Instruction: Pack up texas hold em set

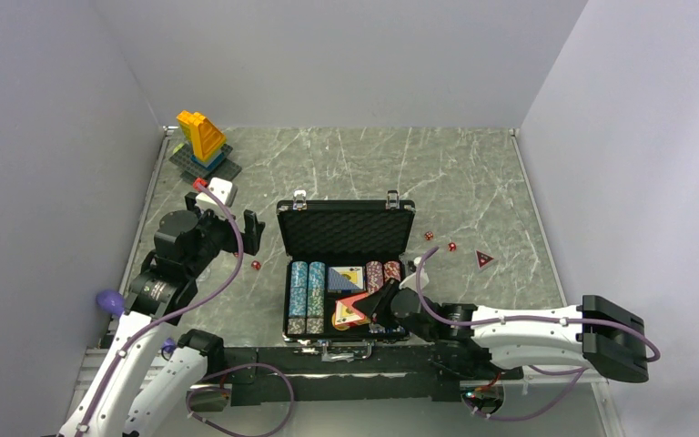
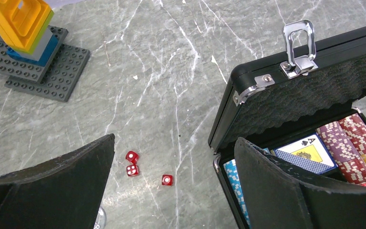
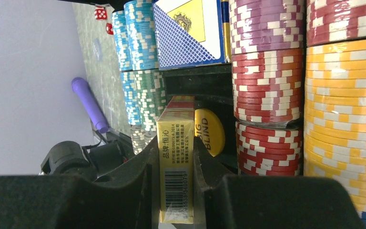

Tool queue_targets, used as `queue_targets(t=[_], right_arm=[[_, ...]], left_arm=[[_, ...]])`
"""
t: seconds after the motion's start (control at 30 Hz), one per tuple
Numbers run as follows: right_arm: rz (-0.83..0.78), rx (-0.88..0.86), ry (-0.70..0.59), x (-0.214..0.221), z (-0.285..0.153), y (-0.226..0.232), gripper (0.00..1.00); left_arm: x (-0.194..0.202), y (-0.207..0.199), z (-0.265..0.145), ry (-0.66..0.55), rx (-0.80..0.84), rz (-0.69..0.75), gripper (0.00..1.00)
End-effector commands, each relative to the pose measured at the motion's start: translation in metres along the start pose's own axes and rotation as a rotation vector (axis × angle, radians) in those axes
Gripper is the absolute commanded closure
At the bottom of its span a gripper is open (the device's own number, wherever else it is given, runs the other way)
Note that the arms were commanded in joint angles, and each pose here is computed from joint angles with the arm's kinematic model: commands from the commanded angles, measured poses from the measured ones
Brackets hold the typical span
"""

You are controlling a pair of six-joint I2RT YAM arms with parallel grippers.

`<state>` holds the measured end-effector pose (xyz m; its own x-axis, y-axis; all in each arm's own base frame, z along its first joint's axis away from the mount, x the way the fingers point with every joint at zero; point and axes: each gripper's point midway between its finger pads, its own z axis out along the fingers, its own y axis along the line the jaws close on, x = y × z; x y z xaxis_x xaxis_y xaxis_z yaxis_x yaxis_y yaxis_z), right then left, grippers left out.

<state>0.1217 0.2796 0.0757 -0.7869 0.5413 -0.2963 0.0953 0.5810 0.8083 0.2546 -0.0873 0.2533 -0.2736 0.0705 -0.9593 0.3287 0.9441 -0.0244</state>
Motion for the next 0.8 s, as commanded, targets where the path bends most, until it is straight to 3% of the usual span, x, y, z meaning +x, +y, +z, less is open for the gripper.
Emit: queue_targets(t=[0.0, 0.77], right_arm=[[0.074, -0.078, 0.006, 0.001, -0.001, 0.025, 1.00], [0.031, 0.001, 0.010, -0.001, 0.008, 0.012, 1.00]], left_arm=[[-0.010, 0.001, 0.002, -0.035, -0.007, -0.010, 0.01], [-0.008, 0.000, 0.005, -0.022, 0.004, -0.007, 0.01]])
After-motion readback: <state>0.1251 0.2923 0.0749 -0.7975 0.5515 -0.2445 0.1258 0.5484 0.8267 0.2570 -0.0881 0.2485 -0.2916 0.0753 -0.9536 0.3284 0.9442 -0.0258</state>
